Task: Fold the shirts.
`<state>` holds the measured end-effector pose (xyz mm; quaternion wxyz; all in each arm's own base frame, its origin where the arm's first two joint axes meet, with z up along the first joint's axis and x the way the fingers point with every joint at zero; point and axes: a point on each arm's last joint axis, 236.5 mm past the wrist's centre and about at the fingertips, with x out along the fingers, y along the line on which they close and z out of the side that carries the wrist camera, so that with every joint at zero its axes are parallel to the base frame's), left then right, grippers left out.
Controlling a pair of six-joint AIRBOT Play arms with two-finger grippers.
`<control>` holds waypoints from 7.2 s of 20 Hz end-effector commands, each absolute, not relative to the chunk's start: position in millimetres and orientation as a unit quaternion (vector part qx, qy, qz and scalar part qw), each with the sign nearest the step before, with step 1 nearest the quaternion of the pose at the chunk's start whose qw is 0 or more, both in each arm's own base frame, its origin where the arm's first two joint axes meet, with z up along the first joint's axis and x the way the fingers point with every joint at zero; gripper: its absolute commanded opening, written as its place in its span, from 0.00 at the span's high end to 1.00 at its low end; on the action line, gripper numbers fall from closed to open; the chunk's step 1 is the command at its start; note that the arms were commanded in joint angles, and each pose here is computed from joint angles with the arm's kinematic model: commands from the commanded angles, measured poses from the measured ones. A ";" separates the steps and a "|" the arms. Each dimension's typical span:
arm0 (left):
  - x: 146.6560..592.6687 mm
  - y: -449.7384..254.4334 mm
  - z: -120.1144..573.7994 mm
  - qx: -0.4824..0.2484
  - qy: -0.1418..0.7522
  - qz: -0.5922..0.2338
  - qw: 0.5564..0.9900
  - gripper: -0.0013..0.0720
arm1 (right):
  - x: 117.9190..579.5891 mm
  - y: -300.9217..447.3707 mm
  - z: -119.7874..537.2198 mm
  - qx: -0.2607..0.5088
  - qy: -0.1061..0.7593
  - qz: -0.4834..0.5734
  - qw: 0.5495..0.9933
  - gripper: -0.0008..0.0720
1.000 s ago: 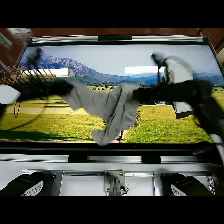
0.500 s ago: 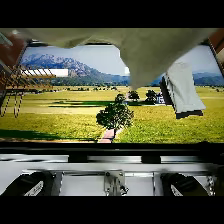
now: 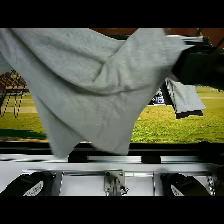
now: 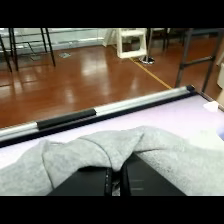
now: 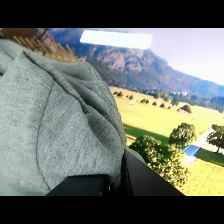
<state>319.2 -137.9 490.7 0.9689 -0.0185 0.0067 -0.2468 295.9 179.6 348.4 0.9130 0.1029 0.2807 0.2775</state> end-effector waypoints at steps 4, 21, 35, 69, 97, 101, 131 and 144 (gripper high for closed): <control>449.1 -149.7 451.7 -0.069 -0.001 -0.217 0.974 0.93 | 386.3 206.2 302.7 0.105 0.291 0.265 0.913 0.85; 407.7 -136.8 88.6 -0.074 0.648 -0.199 0.731 0.02 | 403.3 111.4 57.6 -0.074 0.622 0.032 0.779 0.85; 196.1 -227.4 -76.7 -0.368 0.656 -0.128 0.647 0.02 | 396.7 128.8 56.1 -0.048 0.631 0.060 0.772 0.85; 282.8 -123.0 437.9 -0.131 -0.042 -0.251 0.958 0.93 | 397.8 78.7 360.8 -0.052 0.217 0.043 0.974 0.85; 361.0 -23.9 172.8 -0.070 0.366 -0.039 0.927 0.93 | 512.4 141.1 154.9 -0.038 0.397 0.060 0.915 0.84; 453.2 -19.6 149.7 -0.099 0.318 -0.028 0.943 0.93 | 580.6 173.1 124.6 -0.010 0.319 0.084 0.944 0.84; 273.1 14.3 -90.3 -0.292 0.647 -0.060 0.701 0.01 | 433.9 18.0 55.2 0.184 0.616 0.071 0.762 0.43; 272.3 -29.3 -121.4 -0.257 0.689 -0.104 0.669 0.73 | 431.6 1.8 44.0 0.163 0.627 0.043 0.761 0.42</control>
